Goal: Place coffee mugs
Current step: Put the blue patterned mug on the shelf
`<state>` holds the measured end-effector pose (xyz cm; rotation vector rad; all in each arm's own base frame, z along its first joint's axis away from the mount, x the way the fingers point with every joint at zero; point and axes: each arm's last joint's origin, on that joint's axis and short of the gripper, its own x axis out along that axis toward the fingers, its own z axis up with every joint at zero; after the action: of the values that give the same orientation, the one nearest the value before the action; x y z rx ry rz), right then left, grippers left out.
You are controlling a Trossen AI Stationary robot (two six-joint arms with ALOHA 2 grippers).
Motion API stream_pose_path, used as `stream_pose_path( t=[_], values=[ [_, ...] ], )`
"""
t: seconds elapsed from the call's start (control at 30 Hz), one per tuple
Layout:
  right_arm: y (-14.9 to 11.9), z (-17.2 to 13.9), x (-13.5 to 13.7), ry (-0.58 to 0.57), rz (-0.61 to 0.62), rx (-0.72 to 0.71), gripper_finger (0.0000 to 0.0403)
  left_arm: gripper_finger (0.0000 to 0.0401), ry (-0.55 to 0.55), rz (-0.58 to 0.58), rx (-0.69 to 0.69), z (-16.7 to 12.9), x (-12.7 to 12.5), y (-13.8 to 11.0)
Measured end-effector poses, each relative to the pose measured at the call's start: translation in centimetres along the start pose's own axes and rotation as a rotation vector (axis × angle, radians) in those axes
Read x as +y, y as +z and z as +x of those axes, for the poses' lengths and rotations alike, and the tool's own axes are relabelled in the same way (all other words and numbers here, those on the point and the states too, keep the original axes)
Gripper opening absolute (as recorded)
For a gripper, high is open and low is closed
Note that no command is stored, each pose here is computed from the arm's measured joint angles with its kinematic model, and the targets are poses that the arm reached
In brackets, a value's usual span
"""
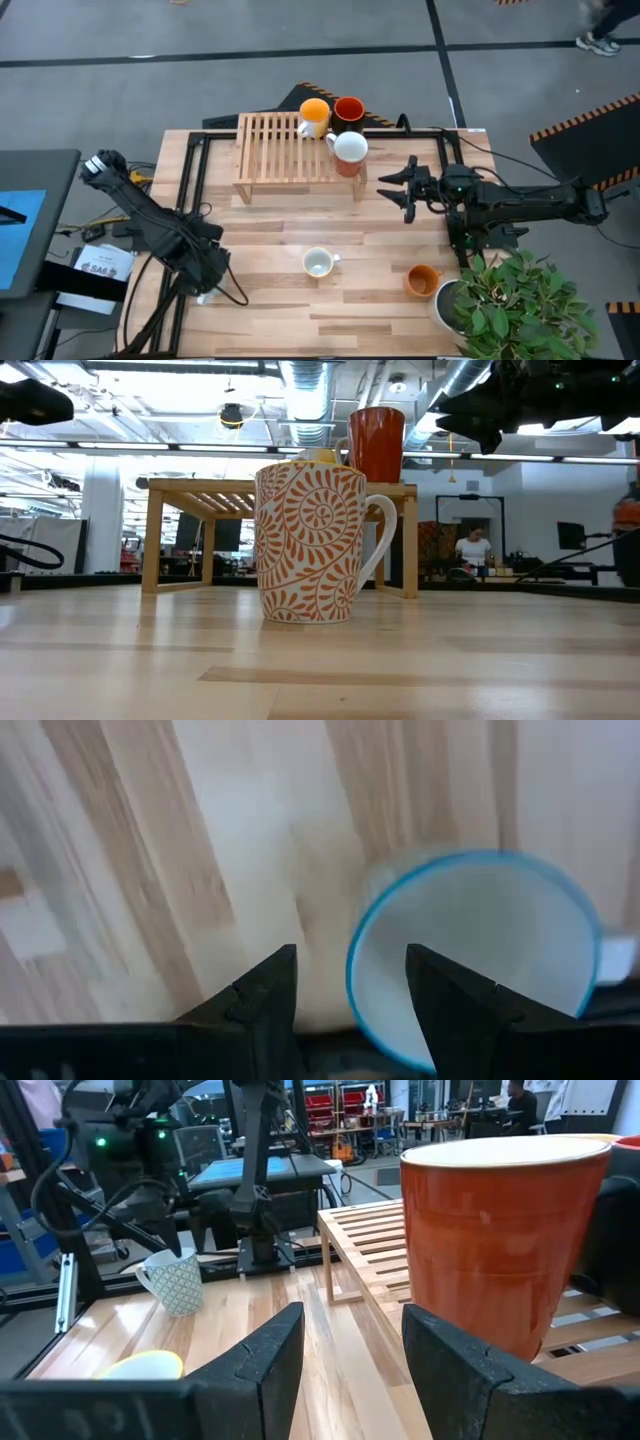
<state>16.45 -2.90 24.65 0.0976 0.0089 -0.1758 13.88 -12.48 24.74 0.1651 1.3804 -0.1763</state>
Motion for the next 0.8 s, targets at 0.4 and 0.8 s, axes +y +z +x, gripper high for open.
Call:
stream_pose_path(
  t=[0.4,0.8],
  values=[
    [0.0,0.0,-0.2,-0.013,0.001,0.004,0.0196,0.0174,-0.037,0.02,0.074,1.8,-0.5,-0.3],
    [-0.1,0.0,-0.2,-0.013,0.001,0.008,0.0196,0.0172,0.047,0.039,0.072,3.0,-0.3,-0.2]
  ],
)
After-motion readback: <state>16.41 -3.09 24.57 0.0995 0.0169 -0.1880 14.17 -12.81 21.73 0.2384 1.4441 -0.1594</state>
